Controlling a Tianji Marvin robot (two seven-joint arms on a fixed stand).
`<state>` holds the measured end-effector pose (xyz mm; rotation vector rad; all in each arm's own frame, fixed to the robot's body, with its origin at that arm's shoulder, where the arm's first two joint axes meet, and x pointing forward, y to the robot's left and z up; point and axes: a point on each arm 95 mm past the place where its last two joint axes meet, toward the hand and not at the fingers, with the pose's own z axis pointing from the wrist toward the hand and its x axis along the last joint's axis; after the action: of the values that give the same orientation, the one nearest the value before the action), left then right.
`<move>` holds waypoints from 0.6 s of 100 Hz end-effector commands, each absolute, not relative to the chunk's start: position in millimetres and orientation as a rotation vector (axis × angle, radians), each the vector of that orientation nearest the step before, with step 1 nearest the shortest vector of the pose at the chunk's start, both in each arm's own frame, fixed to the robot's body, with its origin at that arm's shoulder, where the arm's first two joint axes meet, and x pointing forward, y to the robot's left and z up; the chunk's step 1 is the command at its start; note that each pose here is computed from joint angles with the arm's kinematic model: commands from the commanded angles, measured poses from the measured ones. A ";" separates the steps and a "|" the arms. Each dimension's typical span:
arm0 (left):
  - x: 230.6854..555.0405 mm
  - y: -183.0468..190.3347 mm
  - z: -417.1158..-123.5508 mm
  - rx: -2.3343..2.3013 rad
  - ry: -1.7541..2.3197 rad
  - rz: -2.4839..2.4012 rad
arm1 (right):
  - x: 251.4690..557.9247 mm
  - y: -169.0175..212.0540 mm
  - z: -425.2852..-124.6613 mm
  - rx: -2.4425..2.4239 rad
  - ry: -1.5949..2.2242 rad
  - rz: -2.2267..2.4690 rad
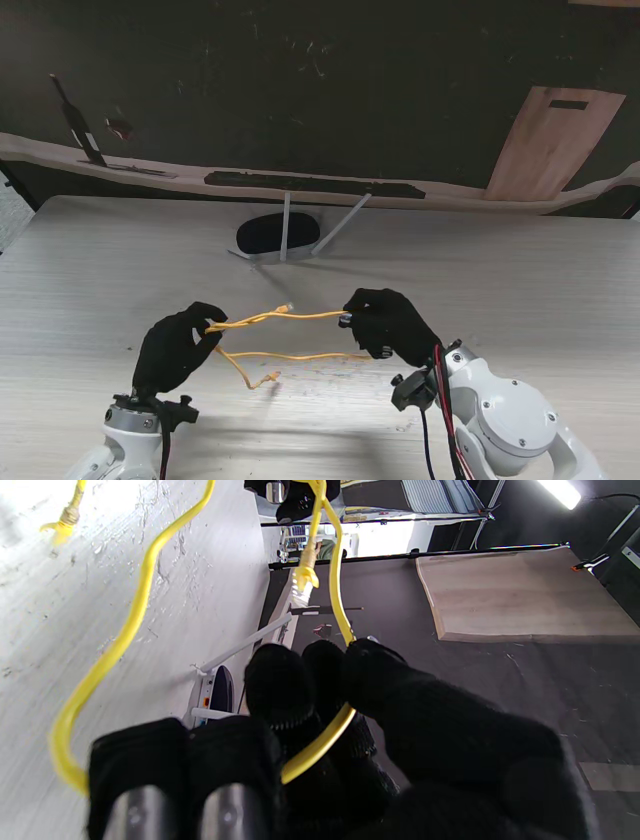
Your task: Untangle the Ethernet cable and plug it into the router
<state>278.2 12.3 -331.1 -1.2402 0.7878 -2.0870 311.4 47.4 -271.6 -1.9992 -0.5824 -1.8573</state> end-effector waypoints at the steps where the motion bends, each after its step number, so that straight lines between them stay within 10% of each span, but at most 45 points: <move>1: 277.3 14.7 -334.3 -1.220 0.797 -2.016 | 307.9 43.9 -270.3 -1.989 -0.569 -1.870; 60: 279.8 21.3 -337.1 -1.132 0.717 -1.872 | 297.6 24.3 -266.5 -1.963 -0.562 -1.964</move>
<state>278.3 12.0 -331.7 -1.1146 0.7189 -1.9169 299.2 30.8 -267.8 -1.9634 -0.5583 -1.9457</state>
